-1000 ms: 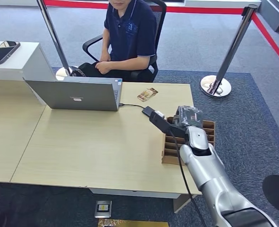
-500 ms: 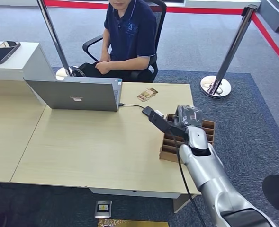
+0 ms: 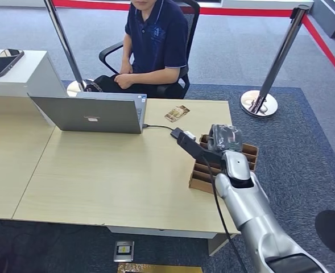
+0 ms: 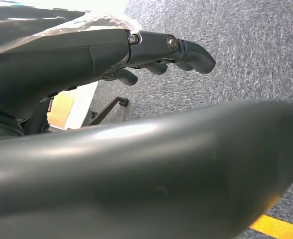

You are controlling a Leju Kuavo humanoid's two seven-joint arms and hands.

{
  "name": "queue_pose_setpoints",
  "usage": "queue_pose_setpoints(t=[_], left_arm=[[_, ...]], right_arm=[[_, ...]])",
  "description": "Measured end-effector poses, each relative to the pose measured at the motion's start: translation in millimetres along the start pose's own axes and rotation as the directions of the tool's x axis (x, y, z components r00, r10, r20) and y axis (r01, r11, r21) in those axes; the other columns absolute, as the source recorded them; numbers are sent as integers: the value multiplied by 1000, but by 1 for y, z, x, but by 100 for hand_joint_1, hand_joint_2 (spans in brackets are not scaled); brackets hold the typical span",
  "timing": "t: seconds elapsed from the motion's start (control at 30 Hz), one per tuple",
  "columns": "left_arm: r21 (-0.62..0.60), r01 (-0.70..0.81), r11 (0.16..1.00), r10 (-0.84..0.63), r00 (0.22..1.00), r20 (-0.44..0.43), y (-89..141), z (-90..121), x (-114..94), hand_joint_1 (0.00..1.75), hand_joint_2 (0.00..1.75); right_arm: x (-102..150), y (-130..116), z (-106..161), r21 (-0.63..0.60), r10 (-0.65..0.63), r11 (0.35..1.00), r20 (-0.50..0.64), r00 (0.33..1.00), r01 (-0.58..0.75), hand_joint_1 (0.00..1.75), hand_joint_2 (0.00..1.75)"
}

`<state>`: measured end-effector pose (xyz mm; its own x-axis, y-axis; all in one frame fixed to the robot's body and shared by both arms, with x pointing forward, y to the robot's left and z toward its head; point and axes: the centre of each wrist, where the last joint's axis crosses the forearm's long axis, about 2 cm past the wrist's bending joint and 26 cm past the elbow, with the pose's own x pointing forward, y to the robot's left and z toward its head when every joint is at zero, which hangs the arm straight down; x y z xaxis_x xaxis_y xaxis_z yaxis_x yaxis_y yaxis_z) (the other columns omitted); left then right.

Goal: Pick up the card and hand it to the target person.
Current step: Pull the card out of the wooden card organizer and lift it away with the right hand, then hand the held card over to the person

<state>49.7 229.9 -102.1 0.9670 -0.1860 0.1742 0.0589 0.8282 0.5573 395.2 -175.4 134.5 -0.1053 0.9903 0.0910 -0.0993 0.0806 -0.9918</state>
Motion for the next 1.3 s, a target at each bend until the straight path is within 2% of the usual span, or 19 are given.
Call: queue_pose_setpoints(t=[0.83,1.03,1.3], left_arm=[[-5,3,1000,-3,1000,9,0,0,-1,0,0],[-6,11,1000,-11,1000,15,0,0,0,0,0],[-8,16,1000,-16,1000,22,1,-1,2,0,0]], right_arm=[[38,-66,12,-170,18,985,212,977,19,133,175],[49,-91,-2,-187,-1,981,245,969,48,134,175],[68,-120,-28,-196,15,980,230,973,32,134,175]])
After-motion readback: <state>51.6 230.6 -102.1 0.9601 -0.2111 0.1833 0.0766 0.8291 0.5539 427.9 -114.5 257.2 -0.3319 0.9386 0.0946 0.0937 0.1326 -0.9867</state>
